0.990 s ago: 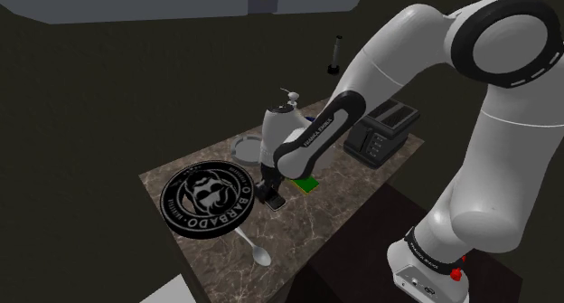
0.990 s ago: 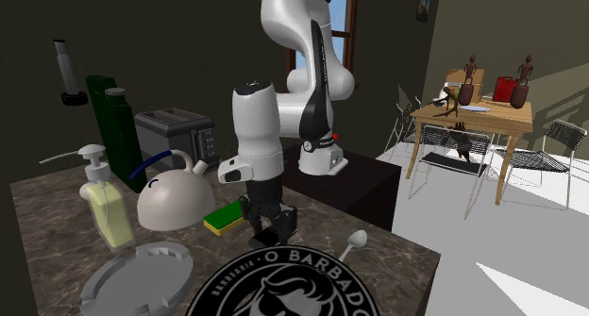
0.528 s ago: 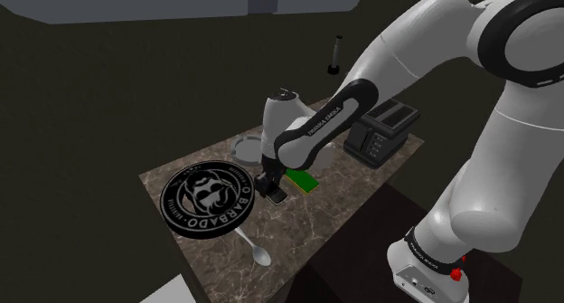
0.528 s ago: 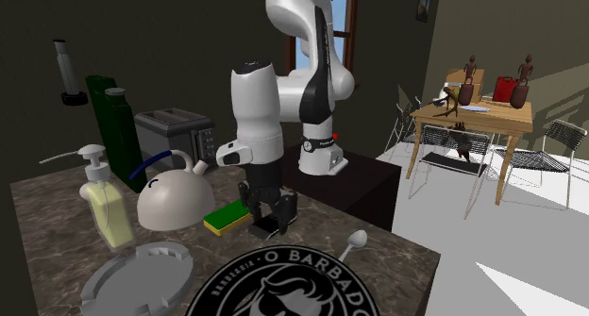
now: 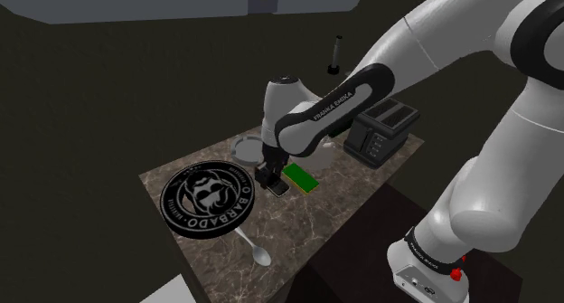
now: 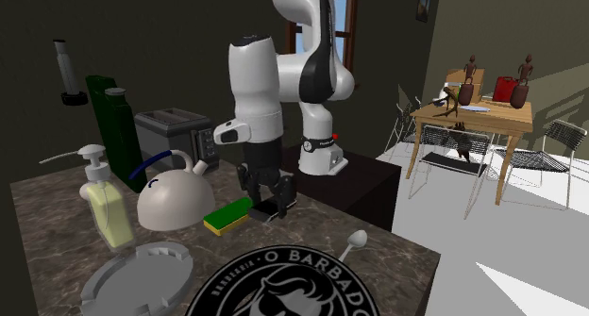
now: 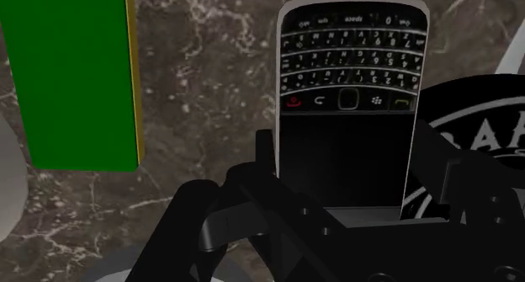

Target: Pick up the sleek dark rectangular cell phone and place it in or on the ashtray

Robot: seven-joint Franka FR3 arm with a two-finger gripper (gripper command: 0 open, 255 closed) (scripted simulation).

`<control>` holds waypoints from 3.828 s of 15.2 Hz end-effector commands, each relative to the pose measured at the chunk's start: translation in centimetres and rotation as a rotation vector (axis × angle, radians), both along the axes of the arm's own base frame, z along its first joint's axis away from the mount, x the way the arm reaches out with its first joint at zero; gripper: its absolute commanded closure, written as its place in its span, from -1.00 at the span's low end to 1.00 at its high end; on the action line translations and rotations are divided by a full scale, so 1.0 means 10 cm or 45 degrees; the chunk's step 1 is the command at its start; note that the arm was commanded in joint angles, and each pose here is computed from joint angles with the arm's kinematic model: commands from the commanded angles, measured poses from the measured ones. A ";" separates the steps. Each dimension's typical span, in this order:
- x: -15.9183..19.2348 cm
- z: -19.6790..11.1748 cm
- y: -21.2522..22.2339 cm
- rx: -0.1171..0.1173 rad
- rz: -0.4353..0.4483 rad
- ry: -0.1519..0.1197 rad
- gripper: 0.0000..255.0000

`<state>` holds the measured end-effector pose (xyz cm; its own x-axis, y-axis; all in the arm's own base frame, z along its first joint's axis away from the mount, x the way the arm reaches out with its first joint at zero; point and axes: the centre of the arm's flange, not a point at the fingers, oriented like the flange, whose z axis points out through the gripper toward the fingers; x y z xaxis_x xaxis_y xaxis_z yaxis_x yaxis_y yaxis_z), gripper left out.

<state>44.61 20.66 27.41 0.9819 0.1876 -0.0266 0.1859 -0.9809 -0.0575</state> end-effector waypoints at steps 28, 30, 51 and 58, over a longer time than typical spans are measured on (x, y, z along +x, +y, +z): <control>2.48 -0.22 -0.94 0.000 0.000 0.001 1.00; 2.48 -0.33 -0.94 0.000 0.000 0.001 1.00; 2.49 -0.35 -0.95 0.000 0.000 0.001 -1.00; 2.50 -0.11 -0.96 0.000 0.000 0.001 -1.00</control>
